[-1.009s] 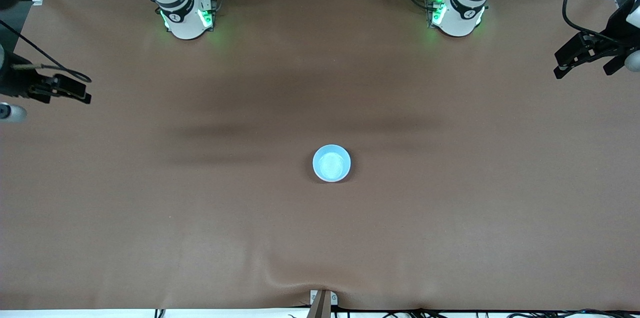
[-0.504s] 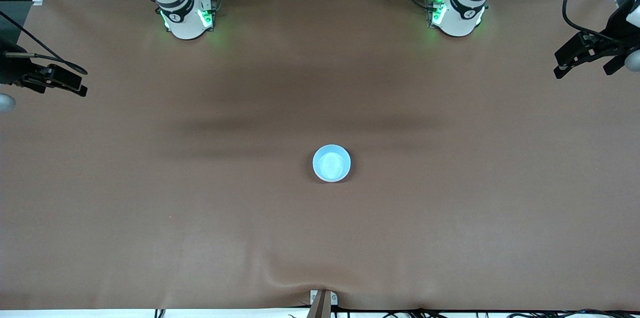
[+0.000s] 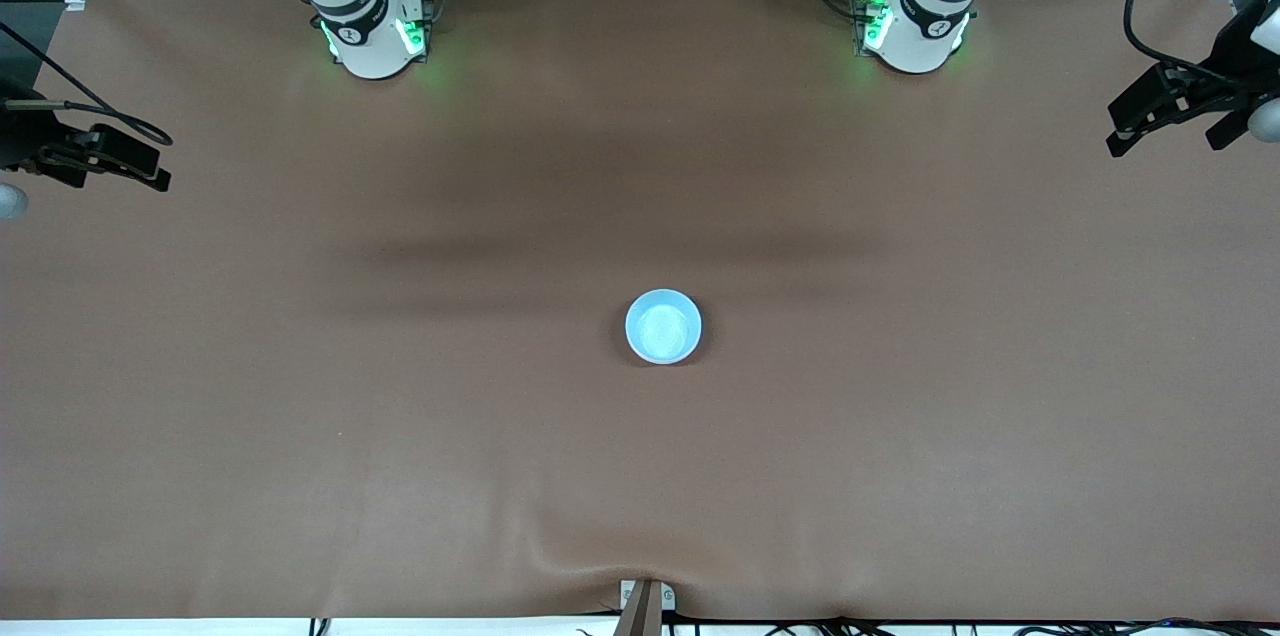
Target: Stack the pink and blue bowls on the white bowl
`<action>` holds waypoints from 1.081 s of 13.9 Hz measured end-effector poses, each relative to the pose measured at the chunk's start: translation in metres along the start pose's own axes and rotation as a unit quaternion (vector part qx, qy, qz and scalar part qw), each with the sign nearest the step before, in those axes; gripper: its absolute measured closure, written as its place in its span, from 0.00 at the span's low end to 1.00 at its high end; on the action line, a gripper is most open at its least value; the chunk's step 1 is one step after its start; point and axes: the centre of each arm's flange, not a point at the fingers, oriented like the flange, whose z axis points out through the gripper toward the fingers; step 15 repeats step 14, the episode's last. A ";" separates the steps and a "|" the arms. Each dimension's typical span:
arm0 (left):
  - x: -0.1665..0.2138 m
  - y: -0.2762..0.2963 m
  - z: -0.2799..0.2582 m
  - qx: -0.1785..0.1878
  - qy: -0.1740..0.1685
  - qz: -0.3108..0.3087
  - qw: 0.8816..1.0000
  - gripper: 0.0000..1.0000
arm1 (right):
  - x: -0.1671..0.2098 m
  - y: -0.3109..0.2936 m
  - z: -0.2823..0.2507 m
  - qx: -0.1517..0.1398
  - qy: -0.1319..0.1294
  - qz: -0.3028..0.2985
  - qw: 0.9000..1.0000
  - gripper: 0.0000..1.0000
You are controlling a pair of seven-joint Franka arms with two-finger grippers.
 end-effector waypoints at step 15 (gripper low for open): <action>0.015 0.018 0.044 0.004 -0.049 0.026 0.998 0.00 | -0.001 0.003 -0.010 0.000 0.007 -0.003 1.000 0.00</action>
